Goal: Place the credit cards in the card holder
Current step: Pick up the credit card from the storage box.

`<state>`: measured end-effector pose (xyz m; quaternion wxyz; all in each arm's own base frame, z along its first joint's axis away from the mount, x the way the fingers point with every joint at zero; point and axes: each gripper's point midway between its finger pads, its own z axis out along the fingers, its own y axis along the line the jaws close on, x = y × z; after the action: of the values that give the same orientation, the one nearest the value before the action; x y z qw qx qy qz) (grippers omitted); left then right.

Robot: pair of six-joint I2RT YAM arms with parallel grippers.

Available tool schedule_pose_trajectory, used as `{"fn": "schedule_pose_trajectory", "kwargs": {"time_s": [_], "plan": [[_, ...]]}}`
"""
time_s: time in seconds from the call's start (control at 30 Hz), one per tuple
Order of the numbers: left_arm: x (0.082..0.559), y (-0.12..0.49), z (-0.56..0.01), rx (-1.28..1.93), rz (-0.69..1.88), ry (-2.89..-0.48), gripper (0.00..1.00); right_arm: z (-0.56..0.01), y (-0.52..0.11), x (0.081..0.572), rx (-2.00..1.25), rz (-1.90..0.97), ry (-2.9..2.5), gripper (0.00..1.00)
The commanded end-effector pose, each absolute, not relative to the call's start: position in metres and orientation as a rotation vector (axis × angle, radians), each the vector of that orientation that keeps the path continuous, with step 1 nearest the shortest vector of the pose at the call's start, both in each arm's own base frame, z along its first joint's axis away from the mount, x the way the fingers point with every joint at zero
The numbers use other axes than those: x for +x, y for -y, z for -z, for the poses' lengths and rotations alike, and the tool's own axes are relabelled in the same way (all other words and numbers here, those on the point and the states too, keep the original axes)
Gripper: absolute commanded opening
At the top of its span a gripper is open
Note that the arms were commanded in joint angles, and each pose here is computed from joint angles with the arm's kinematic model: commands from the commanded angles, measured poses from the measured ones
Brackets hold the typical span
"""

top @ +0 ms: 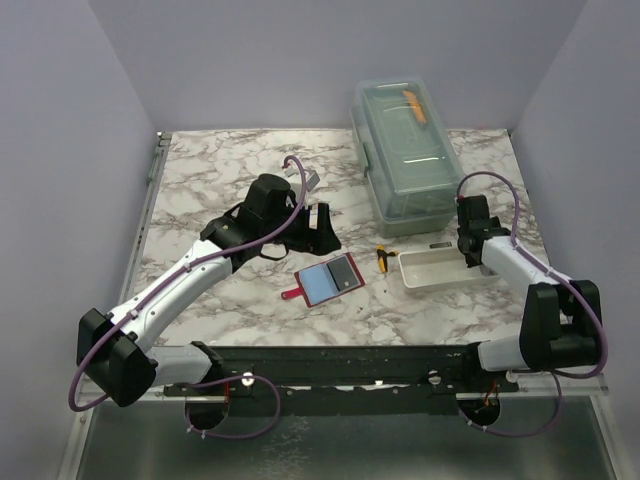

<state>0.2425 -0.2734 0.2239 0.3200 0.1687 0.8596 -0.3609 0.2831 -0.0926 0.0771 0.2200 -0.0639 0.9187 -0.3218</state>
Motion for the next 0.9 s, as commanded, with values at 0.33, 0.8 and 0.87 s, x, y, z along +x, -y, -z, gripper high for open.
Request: {"fn": "schedule_pose_trajectory", "kwargs": {"time_s": [0.33,0.8,0.87], "plan": [[0.247,0.272,-0.224,0.453,0.910,-2.255,0.81,-0.067,0.100,0.281,-0.167,0.962,-2.569,0.51],[0.246,0.273,-0.222,0.456,0.917,-2.265,0.81,-0.083,0.109,0.279,-0.120,1.030,-2.511,0.24],[0.246,0.273,-0.222,0.457,0.917,-2.263,0.81,-0.082,0.107,0.280,-0.125,1.017,-2.514,0.19]]}}
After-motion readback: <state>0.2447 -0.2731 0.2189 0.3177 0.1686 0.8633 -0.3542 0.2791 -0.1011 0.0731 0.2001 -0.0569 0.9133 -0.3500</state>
